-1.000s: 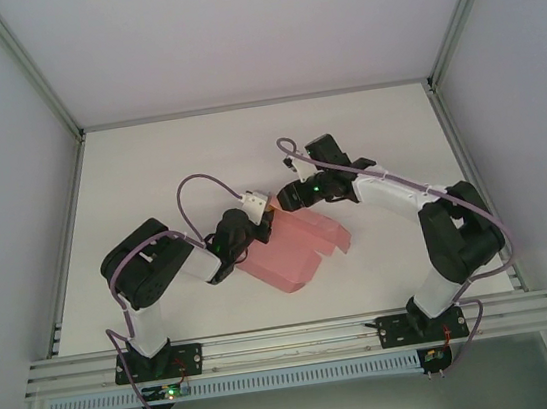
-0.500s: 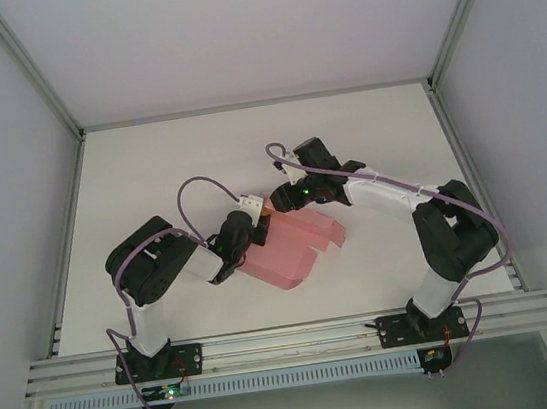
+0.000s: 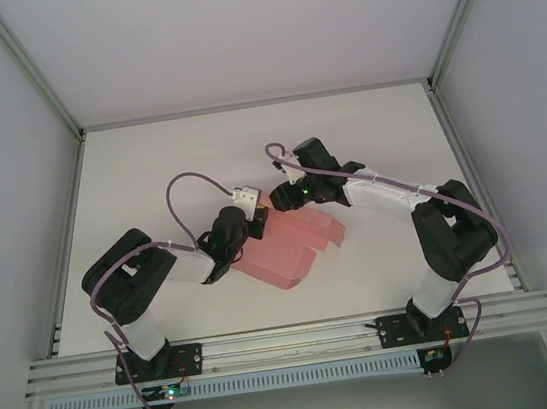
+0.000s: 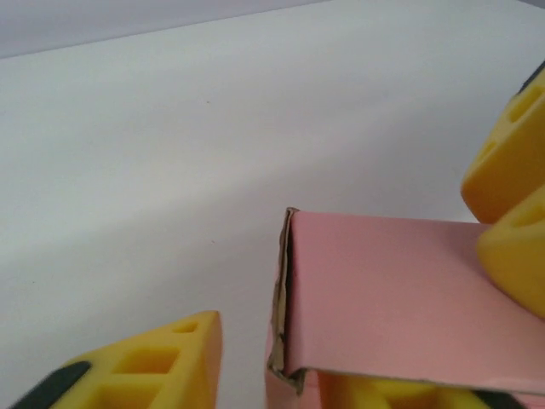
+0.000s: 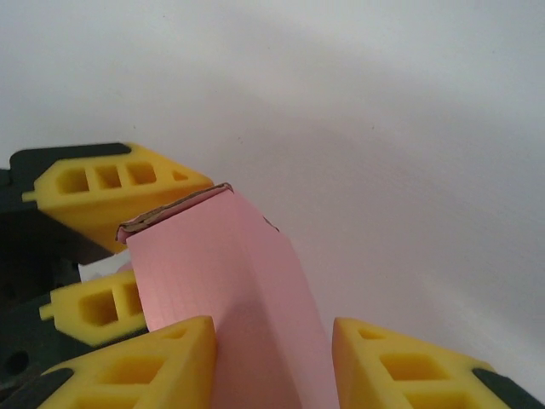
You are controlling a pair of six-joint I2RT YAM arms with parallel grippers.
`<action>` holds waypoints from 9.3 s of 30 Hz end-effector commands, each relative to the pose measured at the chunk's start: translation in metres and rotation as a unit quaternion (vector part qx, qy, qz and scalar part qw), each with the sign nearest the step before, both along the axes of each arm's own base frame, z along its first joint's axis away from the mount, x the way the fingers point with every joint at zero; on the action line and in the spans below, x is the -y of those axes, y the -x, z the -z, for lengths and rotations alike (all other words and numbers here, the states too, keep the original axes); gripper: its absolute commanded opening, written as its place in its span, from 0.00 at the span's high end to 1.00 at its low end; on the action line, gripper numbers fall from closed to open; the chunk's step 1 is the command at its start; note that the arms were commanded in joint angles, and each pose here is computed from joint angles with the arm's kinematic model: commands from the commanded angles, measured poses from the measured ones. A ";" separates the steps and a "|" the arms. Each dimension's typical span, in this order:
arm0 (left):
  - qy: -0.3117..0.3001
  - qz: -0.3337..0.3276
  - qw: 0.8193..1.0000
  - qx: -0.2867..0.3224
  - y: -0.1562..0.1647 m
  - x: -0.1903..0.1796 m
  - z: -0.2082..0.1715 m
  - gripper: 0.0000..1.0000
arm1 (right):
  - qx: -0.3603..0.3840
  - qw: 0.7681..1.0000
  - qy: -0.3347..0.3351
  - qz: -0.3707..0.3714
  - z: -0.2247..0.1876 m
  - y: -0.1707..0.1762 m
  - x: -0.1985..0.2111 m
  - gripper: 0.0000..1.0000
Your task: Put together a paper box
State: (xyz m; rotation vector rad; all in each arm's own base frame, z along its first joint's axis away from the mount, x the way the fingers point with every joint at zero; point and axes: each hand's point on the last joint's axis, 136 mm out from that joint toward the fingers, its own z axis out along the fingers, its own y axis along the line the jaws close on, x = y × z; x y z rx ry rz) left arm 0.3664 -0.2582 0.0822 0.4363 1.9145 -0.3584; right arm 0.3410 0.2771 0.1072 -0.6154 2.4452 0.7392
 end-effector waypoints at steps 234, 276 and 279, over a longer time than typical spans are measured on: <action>-0.139 0.118 0.981 -0.072 -0.007 -0.022 -0.096 1.00 | 0.275 0.920 -0.137 0.241 -0.147 0.010 0.121 0.02; -0.457 0.625 0.590 0.231 0.087 0.102 -0.061 0.00 | 0.224 0.922 -0.080 0.305 -0.101 0.055 0.203 0.02; -0.391 0.580 0.669 0.253 0.085 0.102 -0.106 0.00 | 0.218 0.944 -0.082 0.235 -0.105 0.045 0.180 0.02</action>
